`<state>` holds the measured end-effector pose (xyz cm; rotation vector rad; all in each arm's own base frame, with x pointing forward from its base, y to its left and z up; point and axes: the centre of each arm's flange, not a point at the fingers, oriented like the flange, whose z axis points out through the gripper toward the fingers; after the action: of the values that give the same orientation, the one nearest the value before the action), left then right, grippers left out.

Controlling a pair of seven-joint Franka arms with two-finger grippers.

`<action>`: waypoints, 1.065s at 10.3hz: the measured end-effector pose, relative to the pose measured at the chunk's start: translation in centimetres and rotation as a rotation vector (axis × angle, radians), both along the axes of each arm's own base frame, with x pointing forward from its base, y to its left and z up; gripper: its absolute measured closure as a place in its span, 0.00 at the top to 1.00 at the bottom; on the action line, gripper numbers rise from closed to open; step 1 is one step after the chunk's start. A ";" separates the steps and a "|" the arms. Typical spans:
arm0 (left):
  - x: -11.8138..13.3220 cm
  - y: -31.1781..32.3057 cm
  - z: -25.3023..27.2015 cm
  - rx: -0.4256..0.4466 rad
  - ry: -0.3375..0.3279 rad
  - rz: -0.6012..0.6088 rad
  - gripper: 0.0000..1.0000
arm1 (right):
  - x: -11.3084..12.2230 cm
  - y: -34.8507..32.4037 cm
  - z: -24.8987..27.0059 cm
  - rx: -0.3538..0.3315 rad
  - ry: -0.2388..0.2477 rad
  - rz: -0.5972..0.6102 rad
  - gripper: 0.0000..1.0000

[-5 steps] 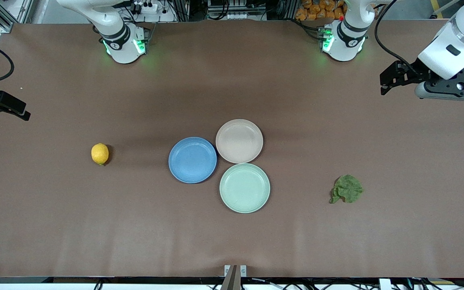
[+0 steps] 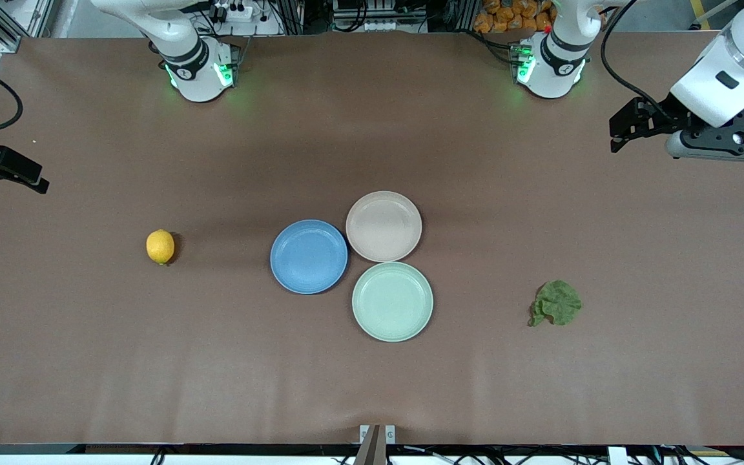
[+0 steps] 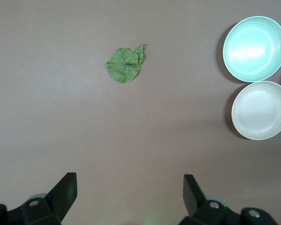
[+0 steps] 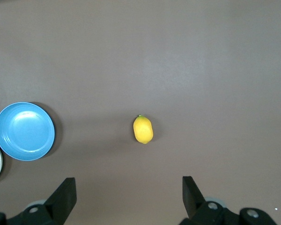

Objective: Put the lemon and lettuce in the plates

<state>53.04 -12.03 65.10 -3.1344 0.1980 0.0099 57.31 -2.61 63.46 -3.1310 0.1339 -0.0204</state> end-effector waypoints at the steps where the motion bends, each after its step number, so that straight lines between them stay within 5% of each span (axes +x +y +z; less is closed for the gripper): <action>1: 0.0 0.0 0.0 0.000 0.000 -0.001 1.00 | 0.0 0.0 0.0 0.000 0.000 0.000 1.00; 11: 0.9 0.4 -0.7 -0.003 -0.002 0.008 1.00 | 1.0 -0.6 -4.5 -0.001 0.009 -0.011 1.00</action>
<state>53.91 -11.62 64.41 -3.1385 0.1849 0.0071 58.33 -3.19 59.01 -3.1322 0.1506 -0.0062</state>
